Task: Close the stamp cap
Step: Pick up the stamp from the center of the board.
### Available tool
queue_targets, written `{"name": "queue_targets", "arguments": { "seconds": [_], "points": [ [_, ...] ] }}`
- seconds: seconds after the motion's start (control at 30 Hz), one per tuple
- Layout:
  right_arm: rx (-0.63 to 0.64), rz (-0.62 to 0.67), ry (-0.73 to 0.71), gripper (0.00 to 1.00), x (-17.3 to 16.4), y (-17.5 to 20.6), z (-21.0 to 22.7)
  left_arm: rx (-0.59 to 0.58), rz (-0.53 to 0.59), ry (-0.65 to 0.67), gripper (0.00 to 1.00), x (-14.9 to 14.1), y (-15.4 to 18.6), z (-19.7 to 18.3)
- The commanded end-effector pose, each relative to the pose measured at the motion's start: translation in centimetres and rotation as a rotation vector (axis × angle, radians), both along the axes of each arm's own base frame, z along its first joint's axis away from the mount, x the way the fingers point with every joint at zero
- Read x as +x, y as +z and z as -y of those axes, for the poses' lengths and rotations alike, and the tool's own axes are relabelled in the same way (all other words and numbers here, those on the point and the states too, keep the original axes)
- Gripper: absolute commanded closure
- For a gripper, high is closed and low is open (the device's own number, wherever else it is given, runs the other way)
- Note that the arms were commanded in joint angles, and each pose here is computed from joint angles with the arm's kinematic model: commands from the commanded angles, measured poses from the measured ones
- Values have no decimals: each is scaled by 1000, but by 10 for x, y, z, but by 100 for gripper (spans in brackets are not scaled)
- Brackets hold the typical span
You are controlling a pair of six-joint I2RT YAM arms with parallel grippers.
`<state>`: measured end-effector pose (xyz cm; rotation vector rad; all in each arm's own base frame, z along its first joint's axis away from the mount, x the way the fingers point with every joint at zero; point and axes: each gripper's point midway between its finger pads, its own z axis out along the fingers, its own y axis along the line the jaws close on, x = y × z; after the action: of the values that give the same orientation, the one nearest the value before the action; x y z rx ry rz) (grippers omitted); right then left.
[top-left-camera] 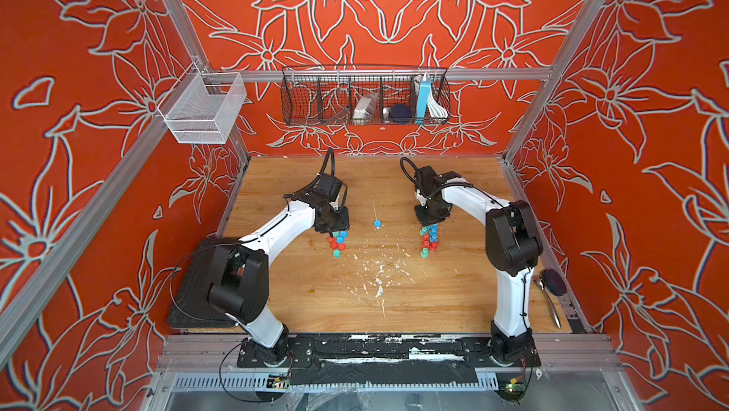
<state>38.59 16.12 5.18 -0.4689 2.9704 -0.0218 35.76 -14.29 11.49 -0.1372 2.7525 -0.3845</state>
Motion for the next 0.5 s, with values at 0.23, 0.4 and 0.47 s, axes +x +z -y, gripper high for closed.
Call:
{"name": "queue_targets", "arguments": {
  "seconds": [0.23, 0.4, 0.47],
  "points": [
    [-5, -11, 11, 69, 1, -6, -5, -4, -7, 7, 48, 0, -2, -4],
    [-6, -9, 10, 71, 1, -5, -6, -6, -6, 9, 48, 0, -1, -5],
    [-9, -6, 9, 73, 1, -5, -5, -7, -4, 9, 48, 1, 0, -5]
  ]
}}
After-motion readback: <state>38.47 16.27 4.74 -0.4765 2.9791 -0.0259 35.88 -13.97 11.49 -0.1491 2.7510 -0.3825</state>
